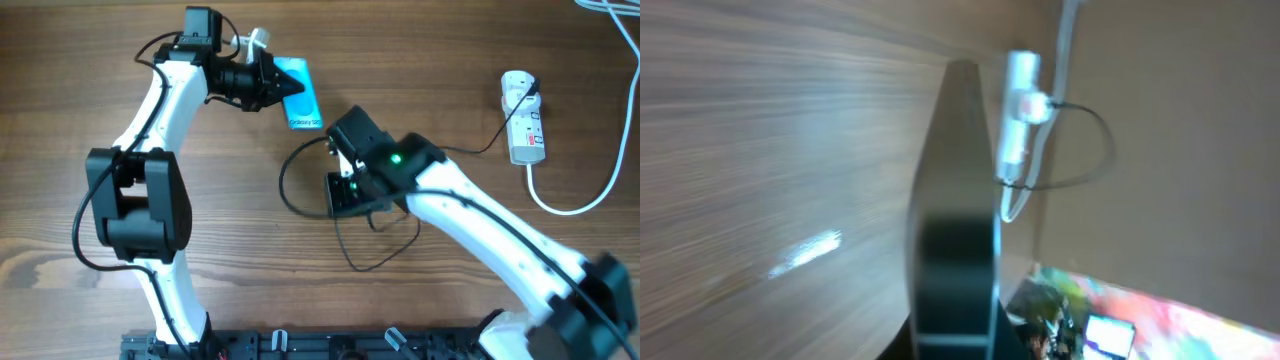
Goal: Plug charger to phone and switch on socket
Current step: 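Lower the phone with the left gripper toward the plug held by right gripper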
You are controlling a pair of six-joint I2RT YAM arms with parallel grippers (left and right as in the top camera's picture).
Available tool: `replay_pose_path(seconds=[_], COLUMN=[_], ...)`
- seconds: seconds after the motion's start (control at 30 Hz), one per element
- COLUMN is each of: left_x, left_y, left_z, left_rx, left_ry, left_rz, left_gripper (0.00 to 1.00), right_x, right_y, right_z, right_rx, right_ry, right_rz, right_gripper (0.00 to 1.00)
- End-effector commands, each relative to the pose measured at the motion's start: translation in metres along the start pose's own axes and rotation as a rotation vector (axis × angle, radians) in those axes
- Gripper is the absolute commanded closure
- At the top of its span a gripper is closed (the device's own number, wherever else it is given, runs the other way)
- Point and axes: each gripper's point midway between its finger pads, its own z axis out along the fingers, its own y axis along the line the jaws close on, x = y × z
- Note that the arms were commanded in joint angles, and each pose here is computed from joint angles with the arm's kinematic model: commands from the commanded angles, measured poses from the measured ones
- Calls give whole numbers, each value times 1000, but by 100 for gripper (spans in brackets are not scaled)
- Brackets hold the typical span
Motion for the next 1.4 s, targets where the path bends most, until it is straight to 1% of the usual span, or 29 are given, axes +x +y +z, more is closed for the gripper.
replay_pose_path(seconds=[0.0,0.07,0.2,0.27,0.5,0.67,0.87,0.93,1.03,1.07,1.17,1.37], left_x=[21,31,53,61,62,60,60,65,75,76,76,76], left_y=[-59,-70,-92,-101,-103,-101,-101,-106,-118,-120,-120,-119], left_z=[5,14,30,35,33,30,30,28,22,22,22,22], left_rx=[161,168,185,192,193,189,191,227,324,335,335,333], left_ry=[66,88,131,147,144,139,142,158,188,190,190,192], left_rz=[198,272,390,417,418,405,402,404,462,469,474,470], left_gripper=[96,96,96,96,96,96,96,96,96,96,96,96], right_x=[16,20,14,8,-3,-9,-22,-27,-31,-32,-39,-42], right_y=[31,37,27,20,-3,-8,-4,-3,-2,-1,8,4], right_z=[-20,-21,-20,-20,-24,-28,-41,-43,-44,-45,-49,-50], right_rx=[-84,-76,-8,28,139,148,103,79,38,20,-80,-67], right_ry=[-20,-31,-68,-96,-170,-187,-205,-210,-205,-202,-190,-201], right_rz=[-162,-197,-97,-46,83,93,62,75,90,93,46,48], right_gripper=[96,96,96,96,96,96,96,96,96,96,96,96])
